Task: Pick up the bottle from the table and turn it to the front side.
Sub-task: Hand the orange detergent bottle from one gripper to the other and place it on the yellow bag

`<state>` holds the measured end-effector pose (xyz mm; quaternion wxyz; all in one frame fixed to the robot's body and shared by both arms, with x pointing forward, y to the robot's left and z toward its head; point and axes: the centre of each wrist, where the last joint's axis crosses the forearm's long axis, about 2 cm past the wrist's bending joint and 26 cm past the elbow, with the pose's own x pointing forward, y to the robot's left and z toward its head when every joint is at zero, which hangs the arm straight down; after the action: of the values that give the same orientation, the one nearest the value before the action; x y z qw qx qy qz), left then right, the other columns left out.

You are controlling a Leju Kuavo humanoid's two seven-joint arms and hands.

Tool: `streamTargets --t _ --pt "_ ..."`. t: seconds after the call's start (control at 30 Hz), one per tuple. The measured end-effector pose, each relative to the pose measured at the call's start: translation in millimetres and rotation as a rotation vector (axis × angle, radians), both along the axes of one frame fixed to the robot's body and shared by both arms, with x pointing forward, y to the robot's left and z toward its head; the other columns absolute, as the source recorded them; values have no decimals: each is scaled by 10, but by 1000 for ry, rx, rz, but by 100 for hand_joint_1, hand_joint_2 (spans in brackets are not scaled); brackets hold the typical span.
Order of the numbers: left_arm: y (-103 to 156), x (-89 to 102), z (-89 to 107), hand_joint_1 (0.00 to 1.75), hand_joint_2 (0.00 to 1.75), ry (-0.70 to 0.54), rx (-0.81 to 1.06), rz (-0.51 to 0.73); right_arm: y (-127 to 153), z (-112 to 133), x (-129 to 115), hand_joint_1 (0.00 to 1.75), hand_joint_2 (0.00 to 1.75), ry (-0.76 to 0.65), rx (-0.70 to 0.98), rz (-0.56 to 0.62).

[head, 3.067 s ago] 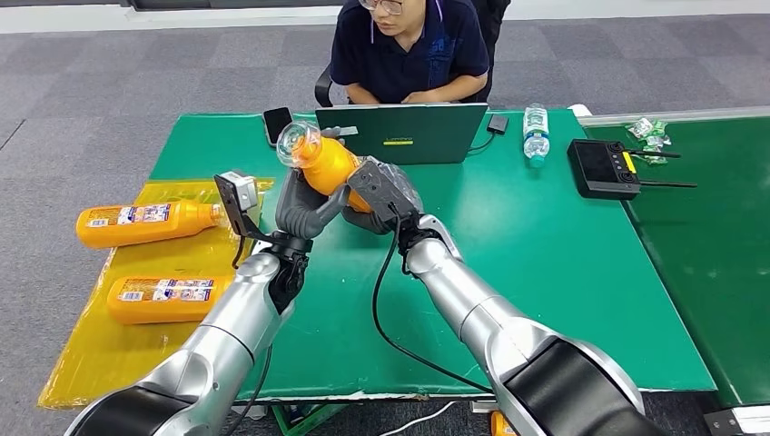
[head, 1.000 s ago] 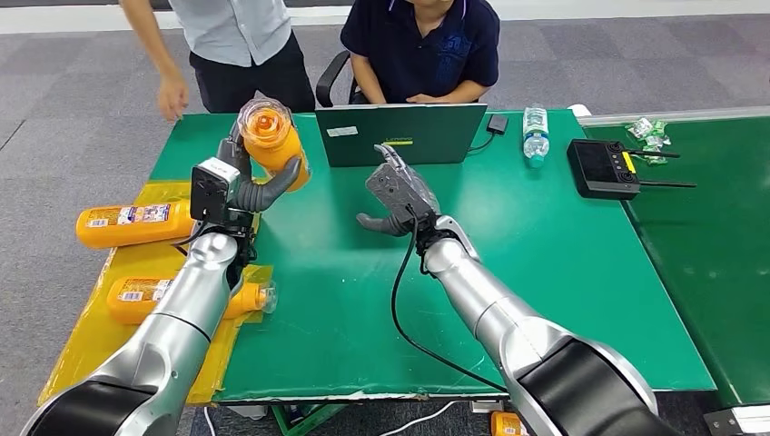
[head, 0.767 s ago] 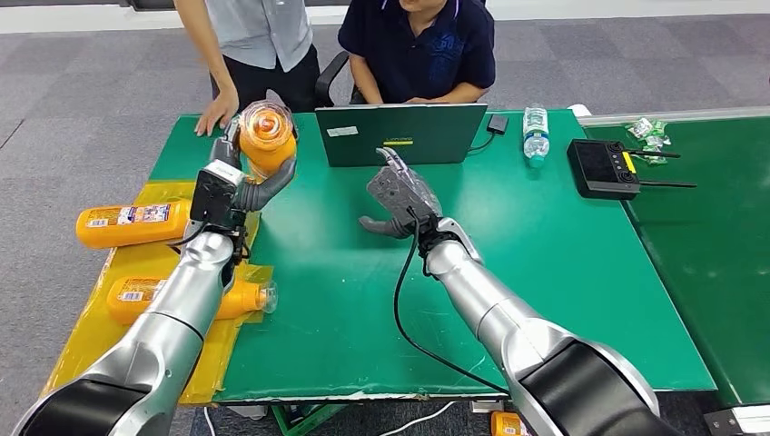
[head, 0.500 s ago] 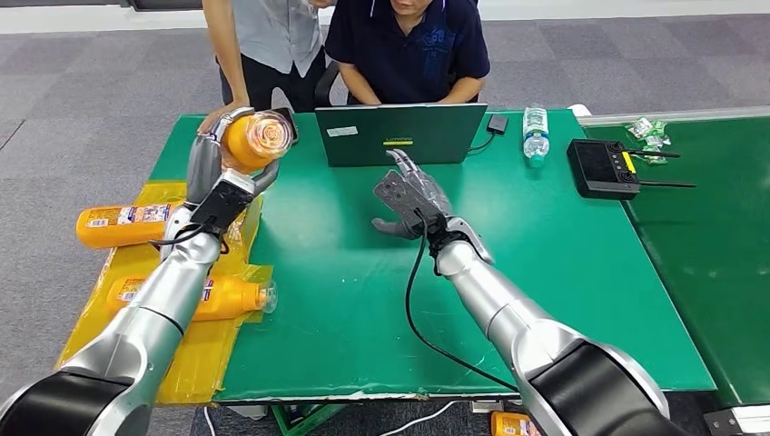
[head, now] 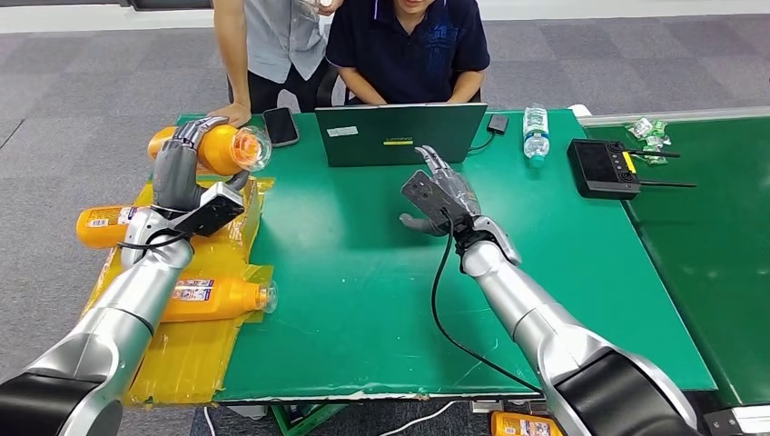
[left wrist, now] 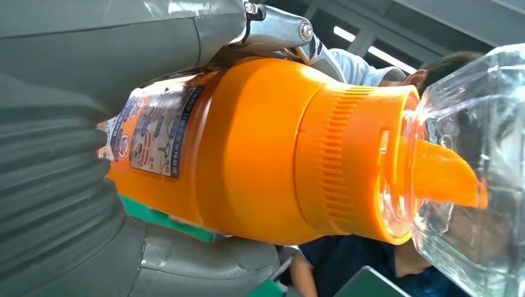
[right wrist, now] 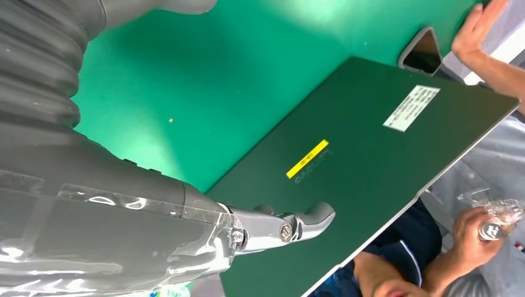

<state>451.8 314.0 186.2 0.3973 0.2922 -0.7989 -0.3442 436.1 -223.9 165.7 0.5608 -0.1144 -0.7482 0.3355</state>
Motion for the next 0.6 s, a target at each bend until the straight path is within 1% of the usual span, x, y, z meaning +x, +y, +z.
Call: streamTargets --t 0.17,0.37,0.6 --pt "126 -41 -55 175 175 -12 68 28 -159 -2 -11 0 175 -14 -23 -16" --pt "271 -108 -134 175 175 -12 214 110 -405 -25 -43 0 175 -19 -83 -43" --pt "531 -268 -333 175 175 -2 388 174 -762 -192 -237 0 175 -8 -138 -80"
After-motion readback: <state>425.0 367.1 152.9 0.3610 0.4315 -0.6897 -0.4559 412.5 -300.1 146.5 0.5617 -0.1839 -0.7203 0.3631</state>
